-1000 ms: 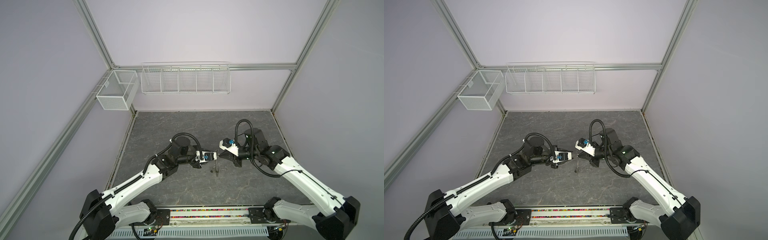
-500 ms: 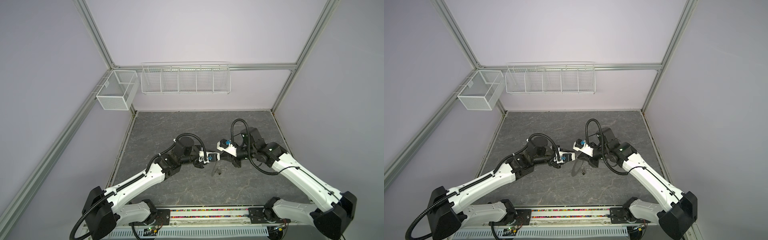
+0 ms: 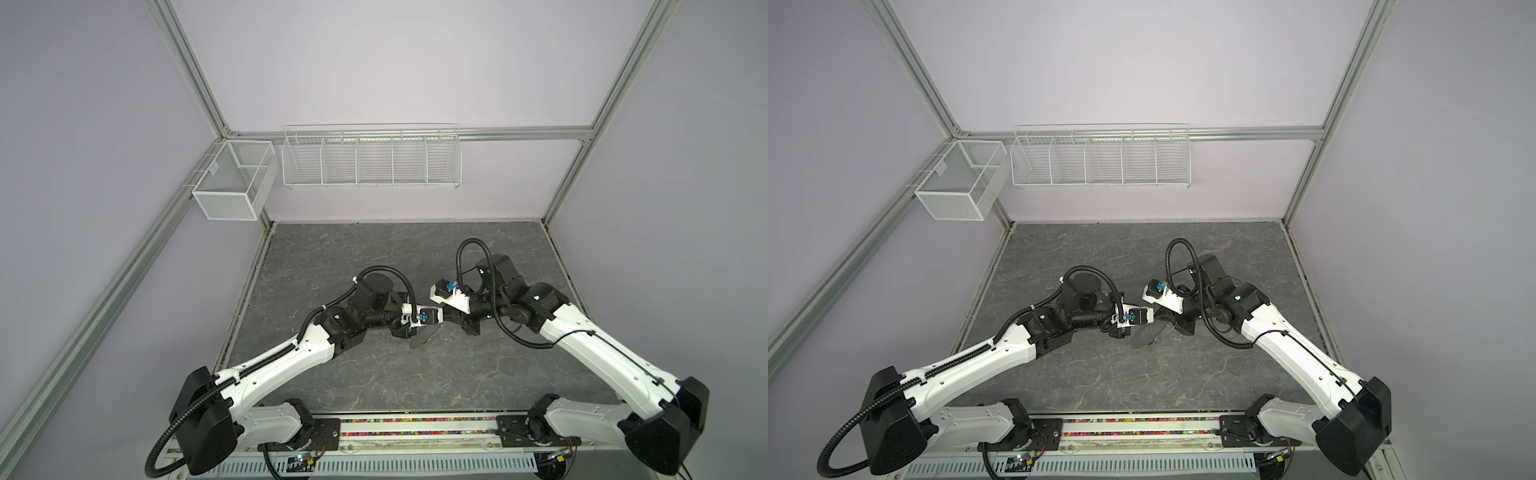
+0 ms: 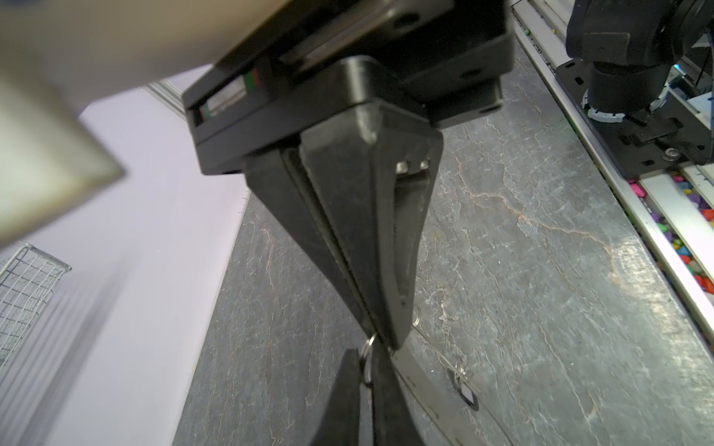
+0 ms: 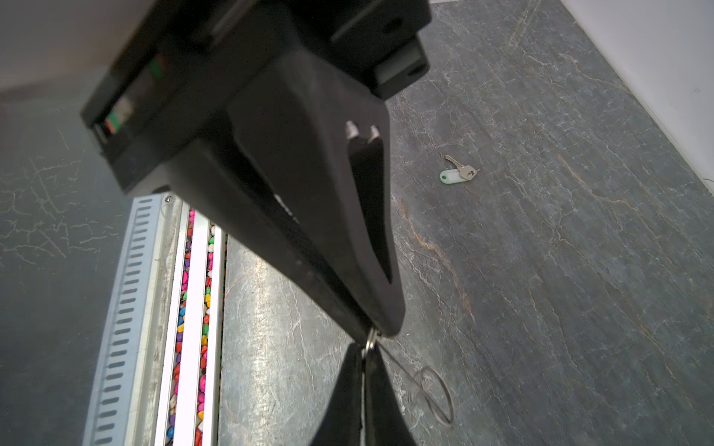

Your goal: Put the keys on the keyring

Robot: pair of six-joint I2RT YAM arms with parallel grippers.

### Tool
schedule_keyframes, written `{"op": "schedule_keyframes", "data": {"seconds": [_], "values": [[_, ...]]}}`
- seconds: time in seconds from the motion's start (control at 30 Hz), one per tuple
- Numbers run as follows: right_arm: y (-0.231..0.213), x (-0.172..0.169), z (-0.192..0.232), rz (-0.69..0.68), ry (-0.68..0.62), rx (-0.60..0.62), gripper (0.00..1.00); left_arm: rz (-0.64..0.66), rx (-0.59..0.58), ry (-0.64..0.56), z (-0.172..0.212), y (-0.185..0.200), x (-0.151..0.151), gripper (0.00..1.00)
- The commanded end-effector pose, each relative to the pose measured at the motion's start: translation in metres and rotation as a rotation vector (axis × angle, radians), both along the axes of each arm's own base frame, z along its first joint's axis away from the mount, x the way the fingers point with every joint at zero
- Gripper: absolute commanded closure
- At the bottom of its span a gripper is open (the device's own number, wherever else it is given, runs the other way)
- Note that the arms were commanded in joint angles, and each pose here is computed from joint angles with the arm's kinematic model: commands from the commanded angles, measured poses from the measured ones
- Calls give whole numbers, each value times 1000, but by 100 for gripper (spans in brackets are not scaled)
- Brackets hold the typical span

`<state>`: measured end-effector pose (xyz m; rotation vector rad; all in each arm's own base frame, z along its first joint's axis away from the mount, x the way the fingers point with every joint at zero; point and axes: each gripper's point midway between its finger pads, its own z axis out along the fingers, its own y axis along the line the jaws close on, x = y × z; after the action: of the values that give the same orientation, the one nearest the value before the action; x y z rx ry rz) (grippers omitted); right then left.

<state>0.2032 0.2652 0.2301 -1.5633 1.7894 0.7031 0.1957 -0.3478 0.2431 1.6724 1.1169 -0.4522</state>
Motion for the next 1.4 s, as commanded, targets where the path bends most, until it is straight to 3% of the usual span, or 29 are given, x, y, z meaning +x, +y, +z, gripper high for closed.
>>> {"op": "schedule_keyframes", "data": {"seconds": [0.0, 0.17, 0.2, 0.27, 0.37, 0.5, 0.77, 1.37], "values": [[6, -2, 11, 38, -35, 21, 93, -34, -3, -5, 8, -5, -3, 98], [4, 1, 11, 24, -69, 19, 90, -46, -1, 24, 3, -4, -8, 100], [2, 2, 10, 16, -79, 17, 86, -41, -14, 38, 4, -5, -8, 100], [-3, 5, 8, -4, -100, 19, 74, -36, -58, 68, 9, -5, -9, 100], [-14, 11, 16, -64, -141, 73, 70, -58, -197, 132, 24, 0, -10, 100], [-22, 11, 29, -100, -185, 179, 70, -99, -358, 207, 42, 7, -14, 100], [-18, 0, 36, -79, -129, 272, 73, -143, -480, 265, 59, 6, -20, 100], [-9, -2, 50, -53, -126, 379, 74, -154, -515, 258, 67, 7, -21, 100]]}}
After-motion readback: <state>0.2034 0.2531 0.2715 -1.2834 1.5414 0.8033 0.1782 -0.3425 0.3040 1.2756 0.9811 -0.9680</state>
